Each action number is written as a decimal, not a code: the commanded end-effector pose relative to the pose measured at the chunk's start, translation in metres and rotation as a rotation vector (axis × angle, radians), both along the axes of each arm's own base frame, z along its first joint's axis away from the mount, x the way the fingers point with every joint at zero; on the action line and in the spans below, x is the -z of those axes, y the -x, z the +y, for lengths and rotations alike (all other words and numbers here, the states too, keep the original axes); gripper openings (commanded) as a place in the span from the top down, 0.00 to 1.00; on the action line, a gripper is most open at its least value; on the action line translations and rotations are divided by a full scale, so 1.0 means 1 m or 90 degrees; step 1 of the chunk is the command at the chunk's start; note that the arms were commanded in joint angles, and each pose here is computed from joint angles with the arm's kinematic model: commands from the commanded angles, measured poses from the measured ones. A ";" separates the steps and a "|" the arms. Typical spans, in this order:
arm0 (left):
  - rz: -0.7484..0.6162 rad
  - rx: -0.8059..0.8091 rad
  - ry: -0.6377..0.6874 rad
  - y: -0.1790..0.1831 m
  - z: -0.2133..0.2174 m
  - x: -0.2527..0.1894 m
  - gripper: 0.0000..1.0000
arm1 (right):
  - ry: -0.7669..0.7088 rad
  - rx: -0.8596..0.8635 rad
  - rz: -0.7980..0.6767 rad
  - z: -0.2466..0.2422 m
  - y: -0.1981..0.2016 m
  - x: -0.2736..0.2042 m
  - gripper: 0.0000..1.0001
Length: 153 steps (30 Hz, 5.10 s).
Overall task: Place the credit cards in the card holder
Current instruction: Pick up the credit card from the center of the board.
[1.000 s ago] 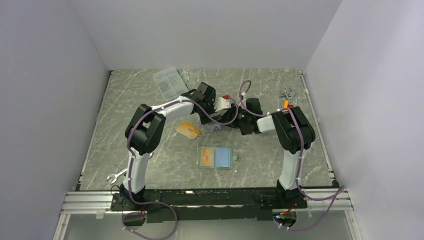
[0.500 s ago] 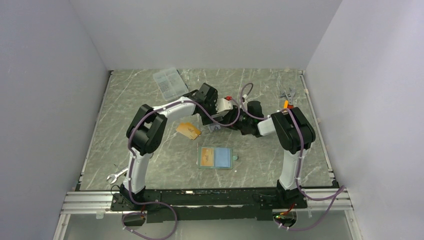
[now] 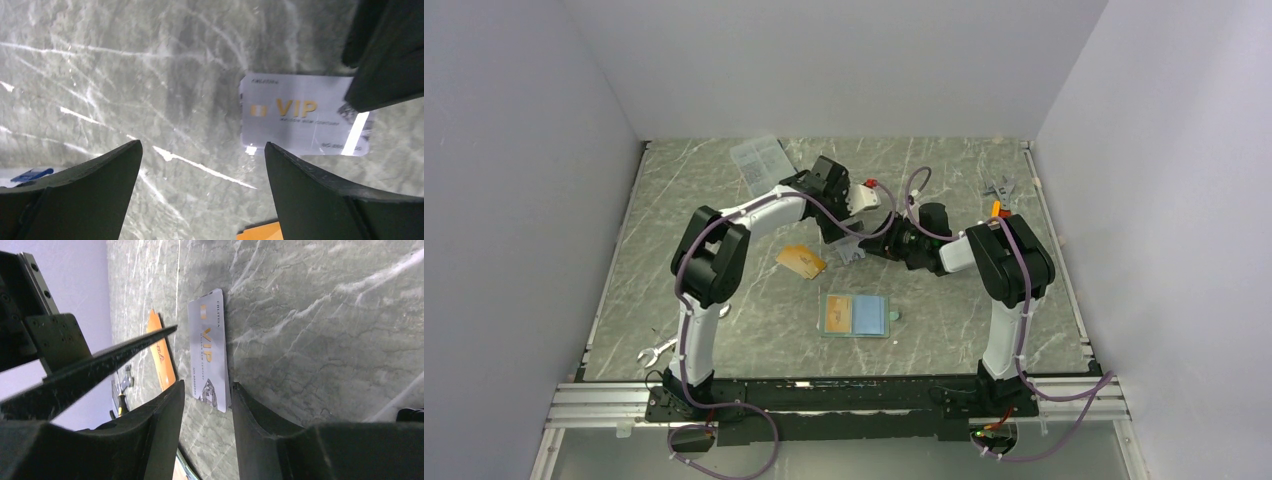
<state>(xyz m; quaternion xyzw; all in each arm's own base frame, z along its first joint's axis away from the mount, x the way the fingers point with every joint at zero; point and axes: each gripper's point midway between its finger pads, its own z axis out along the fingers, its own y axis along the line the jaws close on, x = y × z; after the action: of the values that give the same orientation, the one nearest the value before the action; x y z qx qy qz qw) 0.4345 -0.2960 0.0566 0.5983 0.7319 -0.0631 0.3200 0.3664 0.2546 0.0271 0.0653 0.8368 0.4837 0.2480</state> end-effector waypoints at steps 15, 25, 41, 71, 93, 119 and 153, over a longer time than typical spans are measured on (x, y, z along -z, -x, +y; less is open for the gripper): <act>-0.039 0.014 -0.025 -0.006 -0.005 0.003 0.01 | 0.070 0.023 0.083 -0.015 0.017 0.047 0.59; -0.016 0.001 -0.033 -0.003 0.000 0.013 0.01 | 0.074 0.023 0.083 -0.017 0.020 0.047 0.60; 0.020 -0.015 0.047 -0.006 -0.006 -0.018 0.01 | 0.100 0.034 0.079 -0.023 0.021 0.049 0.59; -0.003 -0.087 0.077 -0.033 0.000 -0.027 0.01 | 0.052 0.058 0.133 -0.021 0.063 0.044 0.60; 0.111 -0.053 0.041 0.025 0.006 0.020 0.00 | 0.025 0.115 0.142 -0.004 0.051 0.038 0.61; 0.104 -0.049 0.068 0.024 0.028 -0.017 0.01 | 0.020 0.127 0.156 -0.003 0.054 0.043 0.66; 0.264 -0.122 0.291 0.054 0.020 -0.093 0.01 | -0.028 0.067 0.016 0.007 0.048 -0.041 1.00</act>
<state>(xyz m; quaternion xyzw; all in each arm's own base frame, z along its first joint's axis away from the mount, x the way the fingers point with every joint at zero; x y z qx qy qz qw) 0.4109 -0.2546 0.1027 0.4656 0.8121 -0.1982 0.2905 0.3155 0.2613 0.0585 0.1432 0.8237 0.4904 0.2458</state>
